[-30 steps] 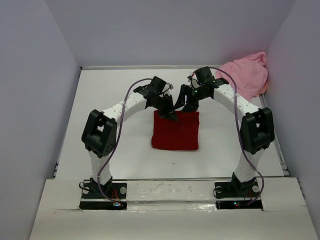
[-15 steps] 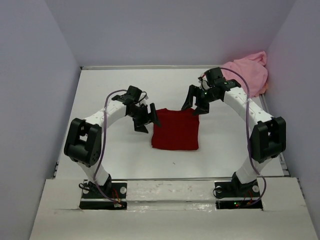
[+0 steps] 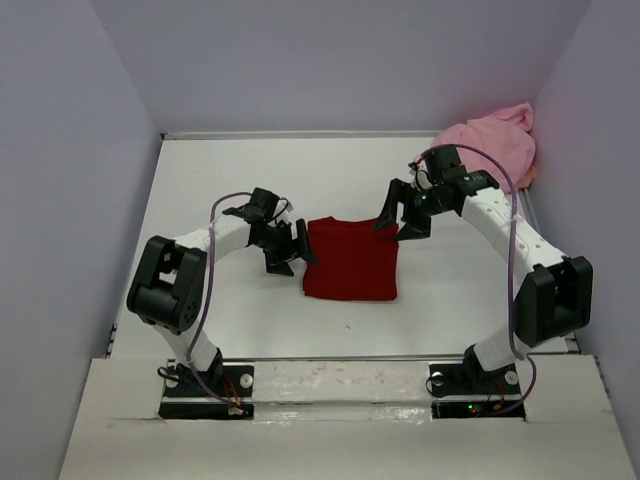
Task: Fold and stack the t-shirts
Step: Smooth out wrinkles on the folded tshirt, then put the neatly folded tshirt into the corner of the board with the left arm
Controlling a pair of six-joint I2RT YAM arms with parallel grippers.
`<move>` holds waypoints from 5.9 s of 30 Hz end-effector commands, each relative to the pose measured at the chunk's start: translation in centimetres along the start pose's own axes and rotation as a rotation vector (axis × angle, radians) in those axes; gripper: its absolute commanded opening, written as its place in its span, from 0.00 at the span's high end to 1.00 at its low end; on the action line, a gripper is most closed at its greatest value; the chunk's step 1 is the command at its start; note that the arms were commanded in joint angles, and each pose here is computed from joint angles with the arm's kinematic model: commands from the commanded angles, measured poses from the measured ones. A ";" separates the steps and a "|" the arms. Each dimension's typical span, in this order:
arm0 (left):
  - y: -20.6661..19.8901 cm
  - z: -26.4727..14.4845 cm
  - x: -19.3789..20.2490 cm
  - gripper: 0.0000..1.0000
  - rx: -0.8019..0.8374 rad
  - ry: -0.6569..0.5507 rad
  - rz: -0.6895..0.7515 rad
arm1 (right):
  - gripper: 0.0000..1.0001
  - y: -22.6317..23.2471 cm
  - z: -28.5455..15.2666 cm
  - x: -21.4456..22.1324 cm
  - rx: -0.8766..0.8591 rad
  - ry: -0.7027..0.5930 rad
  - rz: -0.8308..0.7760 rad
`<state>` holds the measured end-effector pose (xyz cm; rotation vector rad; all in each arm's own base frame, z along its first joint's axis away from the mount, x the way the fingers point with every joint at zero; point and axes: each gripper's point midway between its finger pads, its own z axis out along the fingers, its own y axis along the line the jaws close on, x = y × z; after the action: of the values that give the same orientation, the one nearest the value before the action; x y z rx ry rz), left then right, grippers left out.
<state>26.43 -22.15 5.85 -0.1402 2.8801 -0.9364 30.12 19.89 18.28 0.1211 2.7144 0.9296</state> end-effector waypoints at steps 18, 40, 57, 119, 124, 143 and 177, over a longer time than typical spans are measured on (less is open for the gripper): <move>1.8 4.9 -2.0 0.20 0.020 -0.042 0.030 | 0.22 0.7 -3.4 1.6 -0.022 -0.089 -0.001; 2.4 7.3 -1.1 0.57 -0.042 -0.014 0.051 | 0.22 0.5 -3.4 2.0 -0.022 -0.092 0.005; 3.7 7.9 -2.8 1.00 -0.147 -0.028 0.012 | 0.22 0.3 -3.3 2.0 -0.018 -0.091 0.002; 26.6 -14.8 -31.1 1.00 -0.818 -0.443 -0.145 | 0.22 0.0 -3.9 4.1 -0.029 -0.023 0.028; 28.3 -16.3 -32.2 1.00 -0.864 -0.490 -0.147 | 0.22 0.4 -4.0 3.9 -0.029 -0.003 0.029; 31.1 -20.9 -36.8 1.00 -1.076 -0.692 -0.113 | 0.22 1.2 -4.8 3.4 -0.010 0.054 0.030; 33.5 -23.5 -39.3 0.73 -1.021 -0.848 -0.164 | 0.22 0.7 -3.8 4.2 -0.018 0.075 0.089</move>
<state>58.89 23.22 4.38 -0.6400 2.3229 0.6248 24.87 18.64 20.12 0.2094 2.8178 0.9659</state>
